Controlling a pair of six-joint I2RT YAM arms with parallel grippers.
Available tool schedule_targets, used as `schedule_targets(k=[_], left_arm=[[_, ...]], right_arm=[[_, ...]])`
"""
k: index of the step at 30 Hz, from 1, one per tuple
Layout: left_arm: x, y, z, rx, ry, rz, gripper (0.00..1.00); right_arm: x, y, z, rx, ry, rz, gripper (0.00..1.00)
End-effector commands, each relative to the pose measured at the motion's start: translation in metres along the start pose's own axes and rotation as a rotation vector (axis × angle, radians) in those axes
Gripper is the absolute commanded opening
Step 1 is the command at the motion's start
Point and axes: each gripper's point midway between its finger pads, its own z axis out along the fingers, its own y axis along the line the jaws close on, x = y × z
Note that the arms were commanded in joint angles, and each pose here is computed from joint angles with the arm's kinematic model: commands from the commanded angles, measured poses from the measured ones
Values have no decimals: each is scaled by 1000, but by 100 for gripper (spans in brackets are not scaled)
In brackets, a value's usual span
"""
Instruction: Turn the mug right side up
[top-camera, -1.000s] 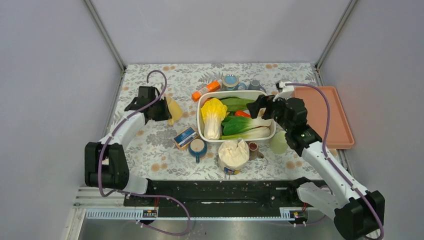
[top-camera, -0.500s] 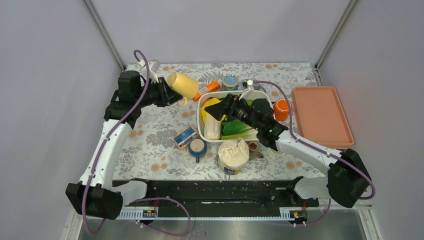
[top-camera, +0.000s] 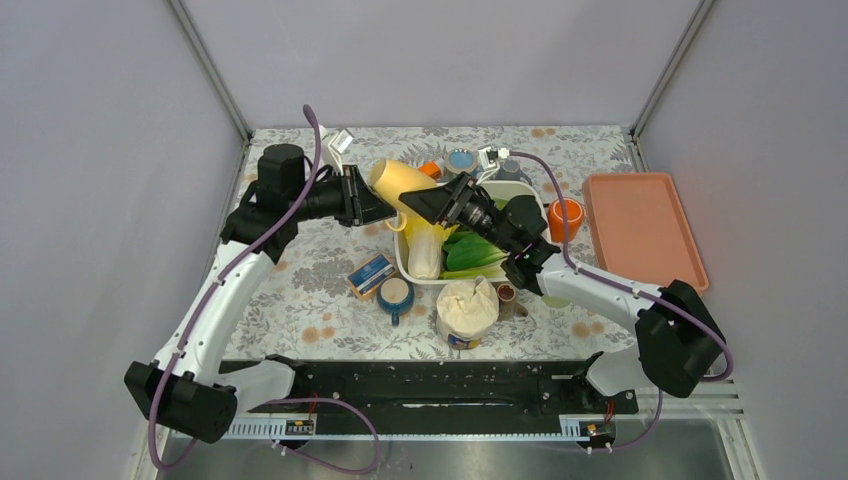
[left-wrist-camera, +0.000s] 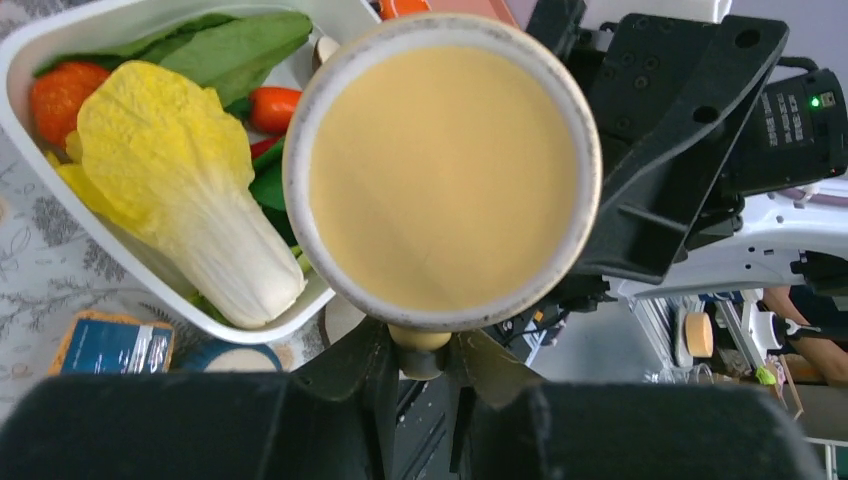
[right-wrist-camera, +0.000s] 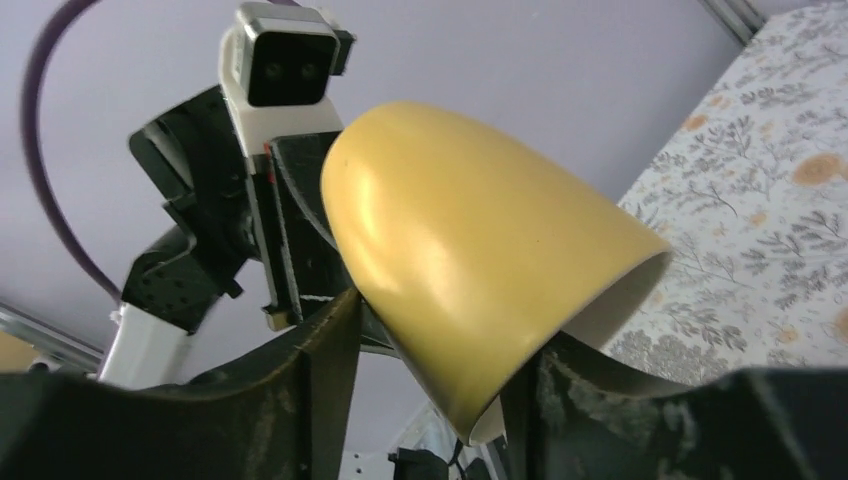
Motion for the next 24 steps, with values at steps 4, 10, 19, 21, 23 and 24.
schedule_targets(k=[4,10,19,21,23,24], left_arm=[[2,-26,10,164,21,27,0],[-11,10,12,-36,-38,122,60],[-54,82,-23,-424,-195,304,99],[-49,101,-28,-487,-176,322,99],[-42,119,-31,-530,-149,347,99],[-37,127,-31,-544,-130,359,99]], right_arm=[[-38,56,-1,-153,-125,-106,23],[-64,35,-16,104,-134,-304,0],[-169,-8,-102,643,-175,-661,0],[-197,-33,-138,855,-135,-720,0],[-227,-57,-173,1071,-118,-777,0],[-244,-70,-194,1179,-115,-780,0]])
